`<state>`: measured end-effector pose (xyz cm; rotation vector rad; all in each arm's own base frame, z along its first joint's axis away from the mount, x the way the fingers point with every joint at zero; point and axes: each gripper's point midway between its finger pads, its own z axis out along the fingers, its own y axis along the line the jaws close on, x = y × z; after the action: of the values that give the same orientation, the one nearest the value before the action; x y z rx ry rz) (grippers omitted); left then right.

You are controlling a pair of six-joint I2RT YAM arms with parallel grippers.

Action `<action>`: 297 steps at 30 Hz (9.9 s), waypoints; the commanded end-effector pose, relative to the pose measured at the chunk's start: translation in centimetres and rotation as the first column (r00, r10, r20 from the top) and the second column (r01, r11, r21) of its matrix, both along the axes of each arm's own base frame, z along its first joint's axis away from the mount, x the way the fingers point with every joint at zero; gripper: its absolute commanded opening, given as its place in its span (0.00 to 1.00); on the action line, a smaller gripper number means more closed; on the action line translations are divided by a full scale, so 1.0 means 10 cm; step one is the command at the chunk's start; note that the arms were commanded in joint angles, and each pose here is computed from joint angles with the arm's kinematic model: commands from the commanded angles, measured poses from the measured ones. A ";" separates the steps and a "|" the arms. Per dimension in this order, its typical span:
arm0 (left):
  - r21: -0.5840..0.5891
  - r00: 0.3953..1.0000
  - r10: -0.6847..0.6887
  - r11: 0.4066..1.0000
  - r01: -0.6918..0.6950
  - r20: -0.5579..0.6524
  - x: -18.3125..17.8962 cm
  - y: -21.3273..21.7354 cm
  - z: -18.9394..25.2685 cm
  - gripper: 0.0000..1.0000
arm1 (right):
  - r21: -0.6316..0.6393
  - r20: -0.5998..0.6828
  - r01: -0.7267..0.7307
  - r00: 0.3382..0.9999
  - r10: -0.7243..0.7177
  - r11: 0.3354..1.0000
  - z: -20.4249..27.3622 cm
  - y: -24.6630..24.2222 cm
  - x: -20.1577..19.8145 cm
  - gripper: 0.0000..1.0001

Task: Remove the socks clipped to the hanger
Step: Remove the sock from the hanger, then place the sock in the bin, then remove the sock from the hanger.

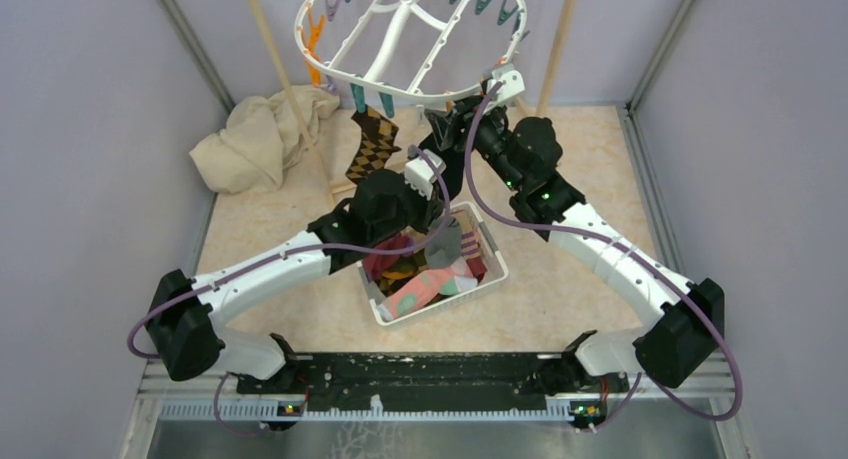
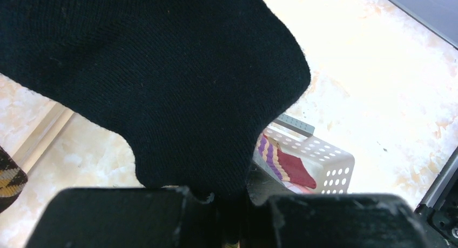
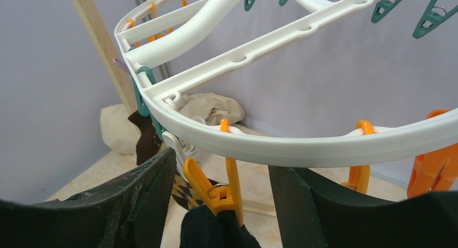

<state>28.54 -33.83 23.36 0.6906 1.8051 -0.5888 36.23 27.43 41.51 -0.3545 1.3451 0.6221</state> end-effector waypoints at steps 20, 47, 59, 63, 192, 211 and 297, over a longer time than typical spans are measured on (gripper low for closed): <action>-0.037 0.999 -0.023 0.999 0.025 0.030 -0.05 -0.04 0.22 0.13 | 0.061 0.098 -0.048 0.994 0.042 0.997 0.44 0.09 -0.05 0.22; 0.055 0.999 0.043 0.998 -0.042 -0.017 -0.23 0.38 -0.09 0.14 | 0.160 0.066 -0.088 0.995 0.078 0.983 0.55 0.03 0.01 0.00; 0.080 0.997 0.035 0.996 -0.029 -0.075 -0.31 0.40 -0.27 0.14 | 0.192 0.057 -0.112 0.993 0.103 0.975 0.58 0.05 0.01 0.00; 0.047 0.995 -0.028 0.998 0.033 -0.094 -0.42 0.34 -0.22 0.14 | 0.193 0.052 -0.112 0.993 0.103 0.975 0.56 0.04 0.01 0.00; -0.142 0.989 0.112 0.985 -0.098 0.094 0.88 0.75 0.47 0.00 | 0.158 -0.277 0.099 0.960 -0.052 0.982 0.14 -1.13 0.28 0.80; -0.131 0.991 0.070 0.990 -0.054 0.116 0.52 0.48 0.81 0.00 | 0.095 -0.244 0.132 0.964 -0.106 0.987 0.01 -1.38 -0.45 0.62; -0.037 0.977 0.048 0.998 -0.041 0.206 -0.16 0.70 1.79 0.02 | 0.025 -0.097 -0.129 0.987 0.131 0.991 0.53 0.21 0.21 0.65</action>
<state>27.42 -27.64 38.90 0.6782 1.6602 -0.5032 37.98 29.41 43.53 -0.4155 1.5156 0.7353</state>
